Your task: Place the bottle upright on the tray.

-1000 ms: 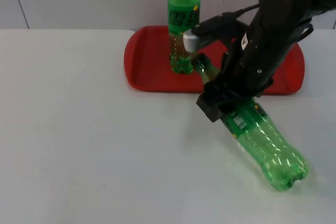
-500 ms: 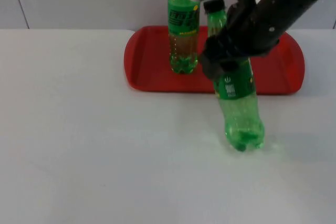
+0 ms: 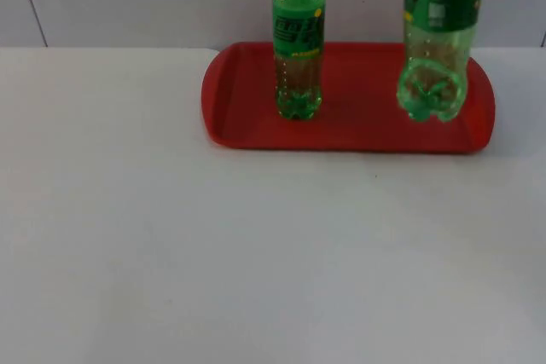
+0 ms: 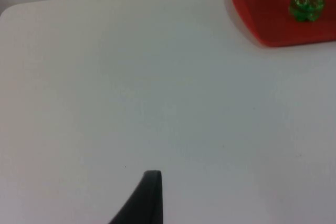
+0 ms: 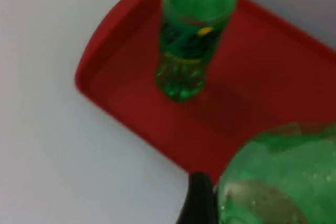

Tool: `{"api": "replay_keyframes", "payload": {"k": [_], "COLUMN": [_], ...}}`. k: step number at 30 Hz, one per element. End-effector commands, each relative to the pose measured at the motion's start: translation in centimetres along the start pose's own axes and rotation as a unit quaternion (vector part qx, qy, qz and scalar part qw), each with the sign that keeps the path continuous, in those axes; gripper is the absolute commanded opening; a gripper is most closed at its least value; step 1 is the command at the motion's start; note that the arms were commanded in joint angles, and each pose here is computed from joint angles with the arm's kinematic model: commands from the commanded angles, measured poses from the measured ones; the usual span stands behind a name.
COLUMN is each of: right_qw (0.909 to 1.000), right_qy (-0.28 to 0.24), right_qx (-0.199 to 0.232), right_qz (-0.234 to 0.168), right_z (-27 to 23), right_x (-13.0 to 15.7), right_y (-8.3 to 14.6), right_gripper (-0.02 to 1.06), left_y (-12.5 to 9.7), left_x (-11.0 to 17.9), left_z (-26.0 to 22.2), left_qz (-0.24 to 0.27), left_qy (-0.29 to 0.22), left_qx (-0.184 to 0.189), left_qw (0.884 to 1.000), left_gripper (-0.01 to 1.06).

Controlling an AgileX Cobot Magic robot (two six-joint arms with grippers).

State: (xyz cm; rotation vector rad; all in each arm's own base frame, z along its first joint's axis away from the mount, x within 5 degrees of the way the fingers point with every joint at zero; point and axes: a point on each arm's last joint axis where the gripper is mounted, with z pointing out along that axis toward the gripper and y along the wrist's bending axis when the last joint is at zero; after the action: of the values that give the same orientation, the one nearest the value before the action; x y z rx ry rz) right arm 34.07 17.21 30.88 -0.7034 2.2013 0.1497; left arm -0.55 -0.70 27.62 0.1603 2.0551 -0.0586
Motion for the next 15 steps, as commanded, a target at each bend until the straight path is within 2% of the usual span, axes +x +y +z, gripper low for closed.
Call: {"api": "replay_keyframes", "payload": {"k": [1, 6, 15], "right_qw": [0.9996, 0.9980, 0.9929], "right_qy": [-0.023, -0.050, -0.104], "right_qx": [0.015, 0.035, 0.056], "right_qz": [0.003, 0.015, 0.016], "right_z": [-1.3, -1.8, -1.4], "right_x": [-0.5, -0.8, -1.5], "right_y": [-1.2, -2.7, -3.8], "right_gripper": [0.00, 0.00, 0.00], "left_y": [0.0, 0.0, 0.0], "left_x": [0.1, 0.1, 0.1], "left_z": [0.1, 0.1, 0.1], "left_qz": [-0.001, -0.001, -0.001], "left_qy": [0.001, 0.001, 0.001], "left_qx": [-0.001, -0.001, -0.001], "left_qw": [1.000, 1.000, 1.000], "left_gripper": [1.05, 1.05, 1.05]}}
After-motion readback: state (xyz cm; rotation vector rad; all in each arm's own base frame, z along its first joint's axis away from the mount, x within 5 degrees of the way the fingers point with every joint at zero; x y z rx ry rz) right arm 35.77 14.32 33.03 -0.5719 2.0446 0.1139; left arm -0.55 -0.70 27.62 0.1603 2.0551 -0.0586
